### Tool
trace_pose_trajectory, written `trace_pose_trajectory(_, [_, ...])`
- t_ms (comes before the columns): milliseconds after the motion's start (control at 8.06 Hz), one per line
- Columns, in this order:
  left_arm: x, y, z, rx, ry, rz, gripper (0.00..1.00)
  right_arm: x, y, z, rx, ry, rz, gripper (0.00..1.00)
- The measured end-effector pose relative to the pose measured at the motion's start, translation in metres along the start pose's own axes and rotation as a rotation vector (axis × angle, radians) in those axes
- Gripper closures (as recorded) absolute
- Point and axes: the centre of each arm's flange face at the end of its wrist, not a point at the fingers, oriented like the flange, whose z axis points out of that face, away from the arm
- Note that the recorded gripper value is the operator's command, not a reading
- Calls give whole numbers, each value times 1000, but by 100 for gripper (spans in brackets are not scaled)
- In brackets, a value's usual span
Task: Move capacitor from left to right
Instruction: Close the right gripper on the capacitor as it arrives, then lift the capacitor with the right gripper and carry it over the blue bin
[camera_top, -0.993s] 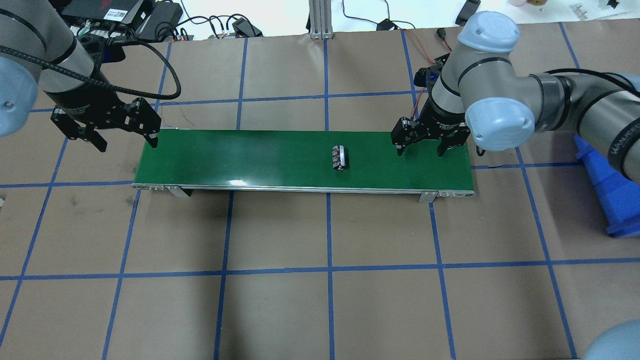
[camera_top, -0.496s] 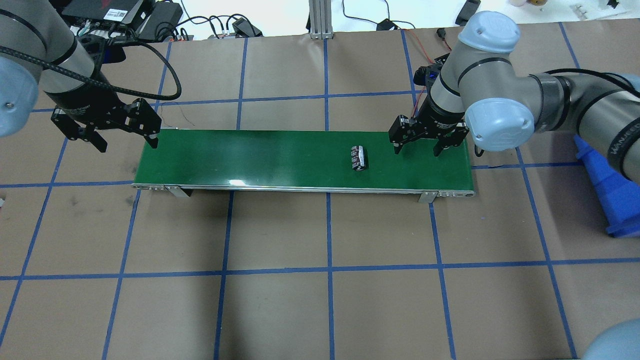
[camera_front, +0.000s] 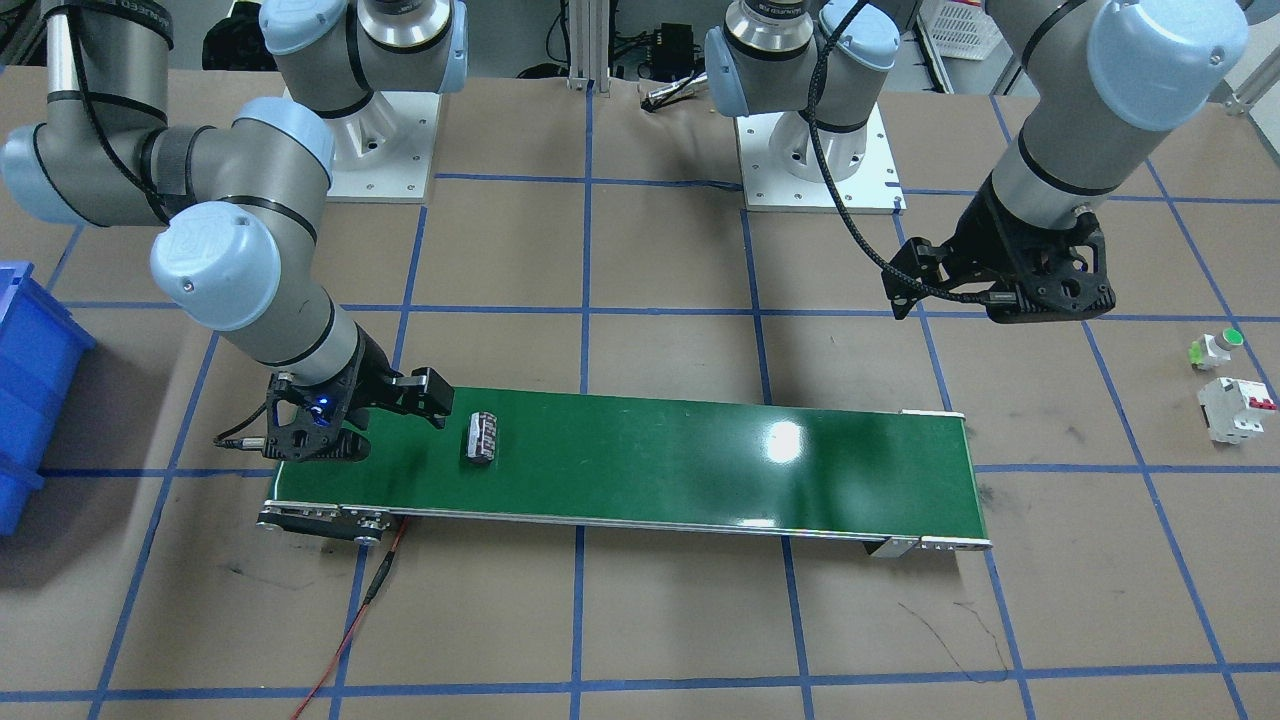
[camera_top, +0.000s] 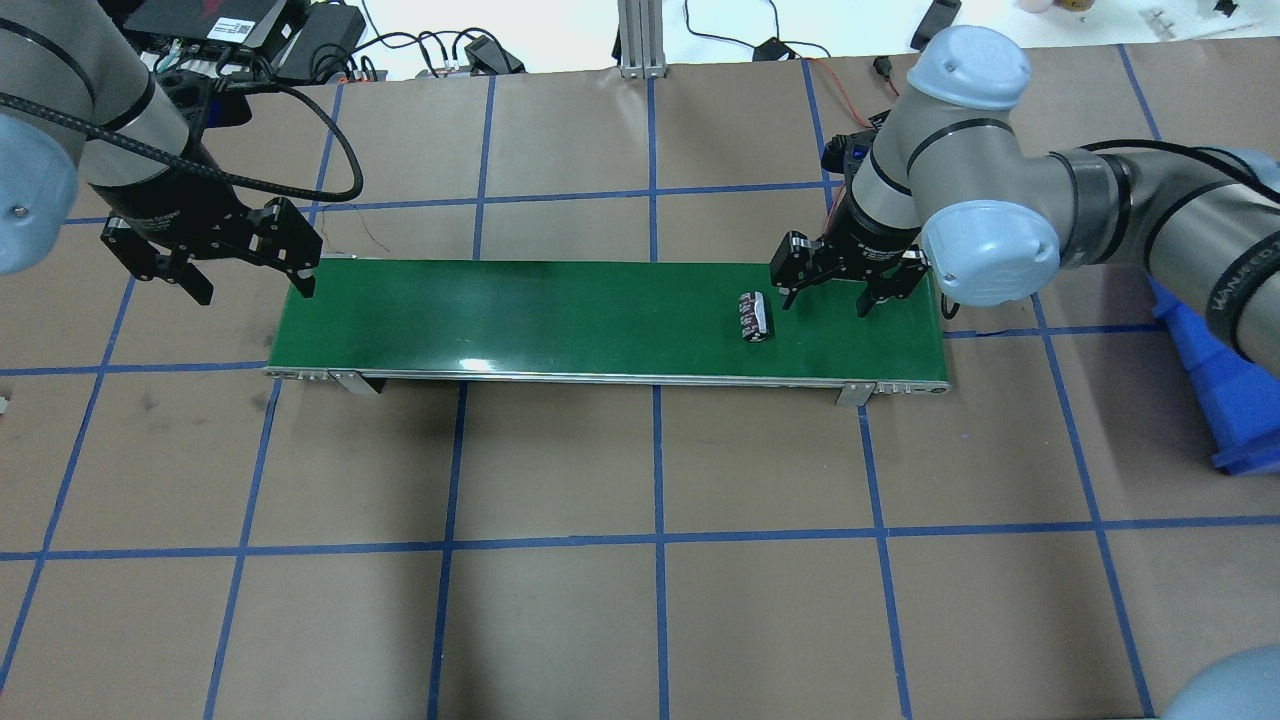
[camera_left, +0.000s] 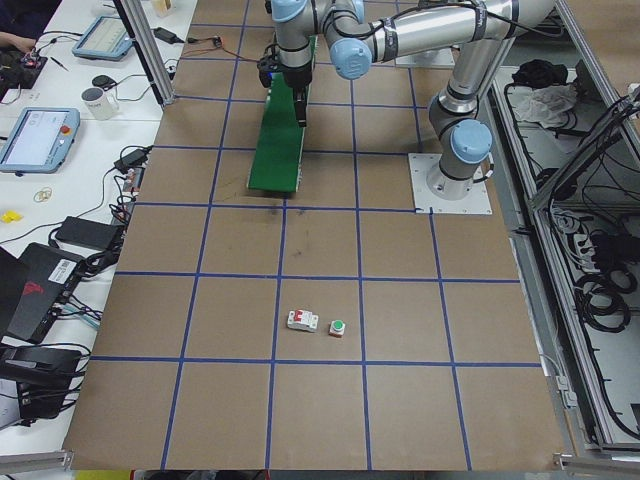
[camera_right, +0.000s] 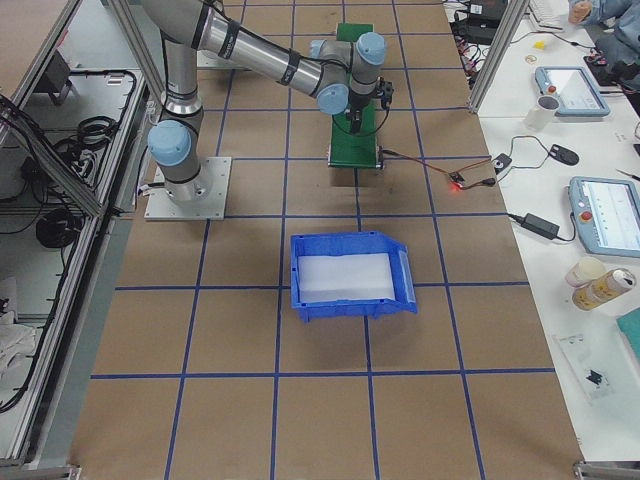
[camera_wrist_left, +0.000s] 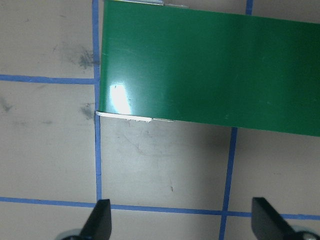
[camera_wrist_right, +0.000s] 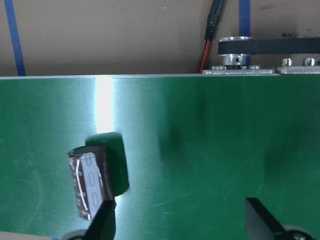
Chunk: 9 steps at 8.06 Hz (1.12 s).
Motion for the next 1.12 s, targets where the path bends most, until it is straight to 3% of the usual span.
trace_pose_trajectory(248, [0, 2, -1, 0, -2, 3, 0, -15, 3, 7, -1, 12, 12, 12])
trace_pose_trajectory(496, [-1, 3, -2, -2, -5, 6, 0, -21, 3, 15, -3, 26, 16, 27])
trace_pose_trajectory(620, [-1, 3, -2, -3, -6, 6, 0, -19, 1, 19, -6, 52, 16, 39])
trace_pose_trajectory(745, [-1, 3, -2, -3, -6, 6, 0, -15, 0, 24, -10, 90, 15, 64])
trace_pose_trajectory(993, [-1, 3, -1, -3, -6, 7, 0, -7, -2, 29, -18, 159, 3, 100])
trace_pose_trajectory(1117, [-1, 2, -1, -2, -6, 7, 0, -3, -3, 27, -18, 189, -24, 100])
